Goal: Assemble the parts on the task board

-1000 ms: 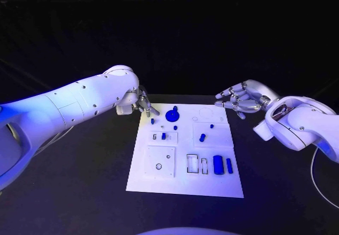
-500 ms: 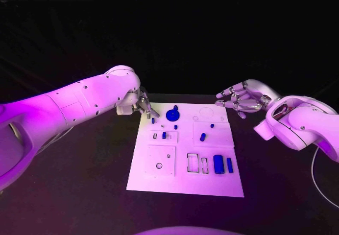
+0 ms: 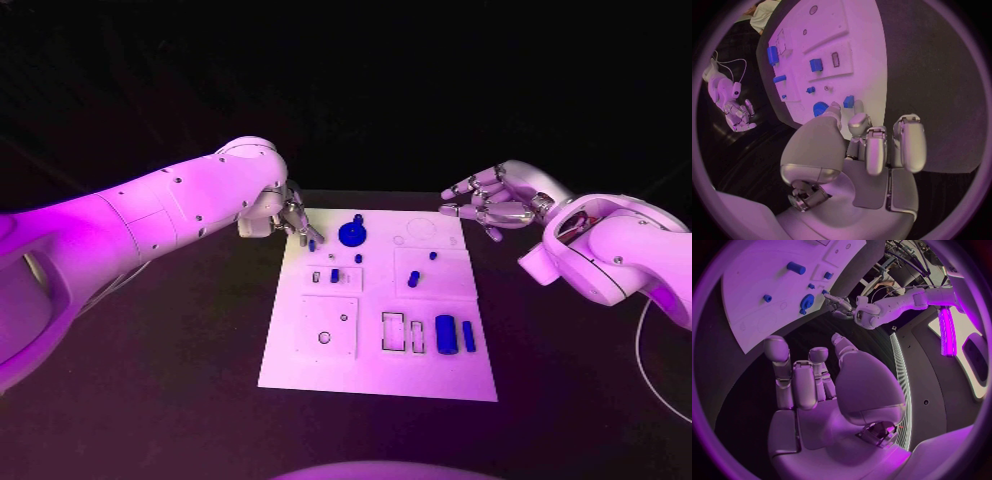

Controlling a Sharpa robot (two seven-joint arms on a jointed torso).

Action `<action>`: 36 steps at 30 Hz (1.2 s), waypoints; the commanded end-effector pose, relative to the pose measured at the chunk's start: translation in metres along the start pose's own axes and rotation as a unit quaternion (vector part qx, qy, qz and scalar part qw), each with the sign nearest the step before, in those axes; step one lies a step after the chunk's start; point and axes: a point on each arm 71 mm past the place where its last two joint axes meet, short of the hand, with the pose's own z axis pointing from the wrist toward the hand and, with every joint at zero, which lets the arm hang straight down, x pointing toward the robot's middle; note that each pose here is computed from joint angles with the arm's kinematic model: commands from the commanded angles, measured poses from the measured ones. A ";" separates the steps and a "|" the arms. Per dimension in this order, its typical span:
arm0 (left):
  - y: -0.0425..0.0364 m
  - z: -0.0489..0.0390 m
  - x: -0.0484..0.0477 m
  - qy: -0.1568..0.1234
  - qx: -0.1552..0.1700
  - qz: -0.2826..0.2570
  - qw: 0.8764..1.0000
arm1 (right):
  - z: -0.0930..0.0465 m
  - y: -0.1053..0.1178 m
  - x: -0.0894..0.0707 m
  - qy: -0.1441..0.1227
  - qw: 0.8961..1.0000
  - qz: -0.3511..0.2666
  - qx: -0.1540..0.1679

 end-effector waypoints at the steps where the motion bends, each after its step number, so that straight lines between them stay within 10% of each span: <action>1: -0.0027 0.0003 0.0010 0.003 0.009 0.001 1.000 | 0.000 0.001 0.001 0.005 1.000 -0.001 -0.004; 36: -0.0006 -0.0029 0.0009 -0.006 0.036 -0.027 0.999 | -0.001 0.001 0.002 0.010 1.000 -0.001 -0.003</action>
